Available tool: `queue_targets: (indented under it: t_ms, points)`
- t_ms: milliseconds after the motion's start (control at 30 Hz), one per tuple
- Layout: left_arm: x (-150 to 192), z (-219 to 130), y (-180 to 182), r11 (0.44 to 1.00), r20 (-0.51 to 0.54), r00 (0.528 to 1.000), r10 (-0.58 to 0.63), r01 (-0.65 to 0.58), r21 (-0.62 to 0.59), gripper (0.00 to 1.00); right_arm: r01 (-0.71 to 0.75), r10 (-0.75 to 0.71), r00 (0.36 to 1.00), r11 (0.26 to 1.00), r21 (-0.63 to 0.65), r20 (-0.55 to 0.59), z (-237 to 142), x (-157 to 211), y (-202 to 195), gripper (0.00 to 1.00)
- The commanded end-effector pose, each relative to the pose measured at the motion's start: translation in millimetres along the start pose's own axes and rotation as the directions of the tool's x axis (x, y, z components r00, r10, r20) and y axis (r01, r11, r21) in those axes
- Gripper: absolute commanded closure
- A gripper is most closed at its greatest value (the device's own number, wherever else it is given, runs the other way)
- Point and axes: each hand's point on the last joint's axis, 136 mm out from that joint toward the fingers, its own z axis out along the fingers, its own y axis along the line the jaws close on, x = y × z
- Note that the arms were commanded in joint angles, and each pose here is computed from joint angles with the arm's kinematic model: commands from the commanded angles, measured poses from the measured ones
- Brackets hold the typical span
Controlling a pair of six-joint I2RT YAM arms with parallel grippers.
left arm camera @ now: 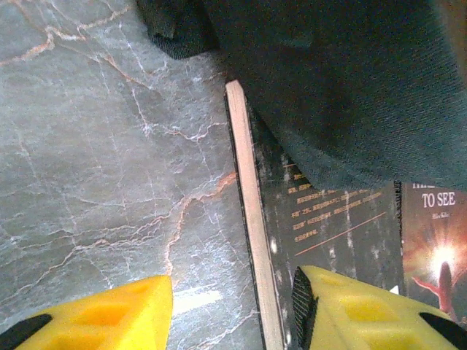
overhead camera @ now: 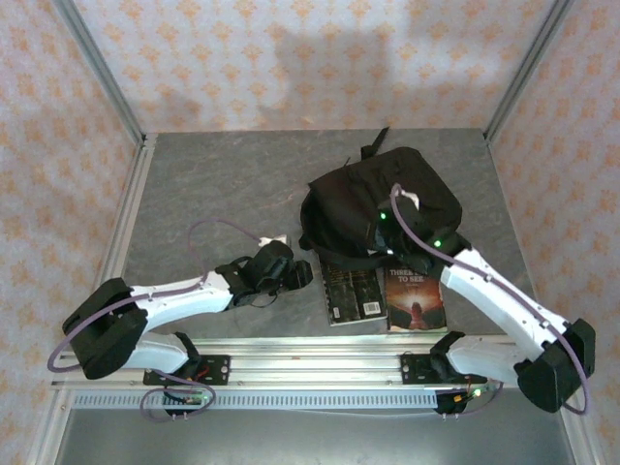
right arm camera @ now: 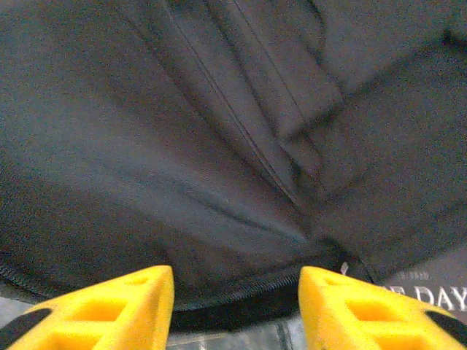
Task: Pack the student bag
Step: Close the student bag at the center of the table.
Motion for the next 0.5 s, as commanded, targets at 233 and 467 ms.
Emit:
queue_targets:
  t_ms: [233, 467]
  points:
    - [15, 24, -4, 1.0, -0.053, 0.998, -0.018, 0.018, -0.013, 0.58, -0.139, 0.139, 0.983, 0.99, 0.01, -0.122, 40, 76, -25, 0.76]
    - [25, 37, -2, 0.999, -0.087, 0.995, -0.041, 0.04, -0.02, 0.58, -0.057, 0.068, 0.959, 0.997, 0.047, -0.274, 85, 110, -19, 0.73]
